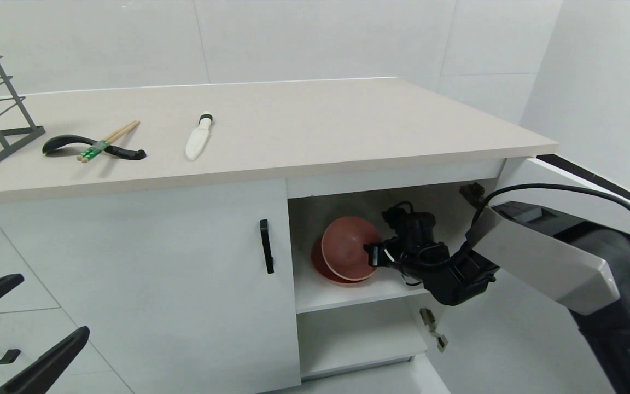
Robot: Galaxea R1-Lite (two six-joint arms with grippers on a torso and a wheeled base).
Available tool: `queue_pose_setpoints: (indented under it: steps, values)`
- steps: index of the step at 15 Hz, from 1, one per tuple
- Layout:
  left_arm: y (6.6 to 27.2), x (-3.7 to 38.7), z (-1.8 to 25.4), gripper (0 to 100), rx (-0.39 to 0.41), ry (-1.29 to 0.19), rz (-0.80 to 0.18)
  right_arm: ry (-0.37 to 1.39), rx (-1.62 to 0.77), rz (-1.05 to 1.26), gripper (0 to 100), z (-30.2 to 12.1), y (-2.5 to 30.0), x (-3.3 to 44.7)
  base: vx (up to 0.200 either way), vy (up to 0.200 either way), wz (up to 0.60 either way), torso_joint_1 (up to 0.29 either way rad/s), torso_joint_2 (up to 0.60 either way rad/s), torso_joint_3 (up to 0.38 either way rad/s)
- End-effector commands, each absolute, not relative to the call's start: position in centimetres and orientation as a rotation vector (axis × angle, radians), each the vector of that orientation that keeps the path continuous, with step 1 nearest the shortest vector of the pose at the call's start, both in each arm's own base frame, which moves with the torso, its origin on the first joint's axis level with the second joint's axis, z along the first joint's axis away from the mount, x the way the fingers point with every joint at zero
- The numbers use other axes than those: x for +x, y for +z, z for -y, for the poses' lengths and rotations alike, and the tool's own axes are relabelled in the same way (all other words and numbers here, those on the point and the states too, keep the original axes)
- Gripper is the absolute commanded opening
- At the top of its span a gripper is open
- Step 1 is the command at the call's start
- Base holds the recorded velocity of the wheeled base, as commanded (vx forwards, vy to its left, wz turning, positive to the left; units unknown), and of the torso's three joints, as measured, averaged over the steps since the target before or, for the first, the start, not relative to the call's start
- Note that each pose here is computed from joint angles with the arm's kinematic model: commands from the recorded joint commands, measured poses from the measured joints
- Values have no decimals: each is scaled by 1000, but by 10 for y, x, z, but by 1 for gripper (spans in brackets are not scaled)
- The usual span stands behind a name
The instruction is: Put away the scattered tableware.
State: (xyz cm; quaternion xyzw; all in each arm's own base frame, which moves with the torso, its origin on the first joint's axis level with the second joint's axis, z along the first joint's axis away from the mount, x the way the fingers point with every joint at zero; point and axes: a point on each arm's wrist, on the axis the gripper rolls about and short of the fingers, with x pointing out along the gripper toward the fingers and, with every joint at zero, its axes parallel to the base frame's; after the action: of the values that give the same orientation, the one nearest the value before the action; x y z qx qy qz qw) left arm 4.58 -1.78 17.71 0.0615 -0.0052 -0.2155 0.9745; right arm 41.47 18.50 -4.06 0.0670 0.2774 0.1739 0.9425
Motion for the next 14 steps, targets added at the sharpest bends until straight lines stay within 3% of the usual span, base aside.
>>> queue_pose_setpoints:
  steps: [1, 7, 11, 14]
  values:
    - [177, 46, 18, 100, 124, -435, 7, 355, 134, -568, 100, -185, -42, 415, 0, 0, 0, 0, 0, 0]
    - [177, 46, 18, 100, 124, -435, 7, 379, 141, -528, 100, -192, -38, 413, 0, 0, 0, 0, 0, 0]
    - [177, 46, 18, 100, 124, -439, 7, 417, 147, -465, 100, -199, -3, 394, 0, 0, 0, 0, 0, 0]
    - [178, 45, 18, 100, 123, -446, 22, 445, 126, -486, 100, -199, 33, 345, 0, 0, 0, 0, 0, 0]
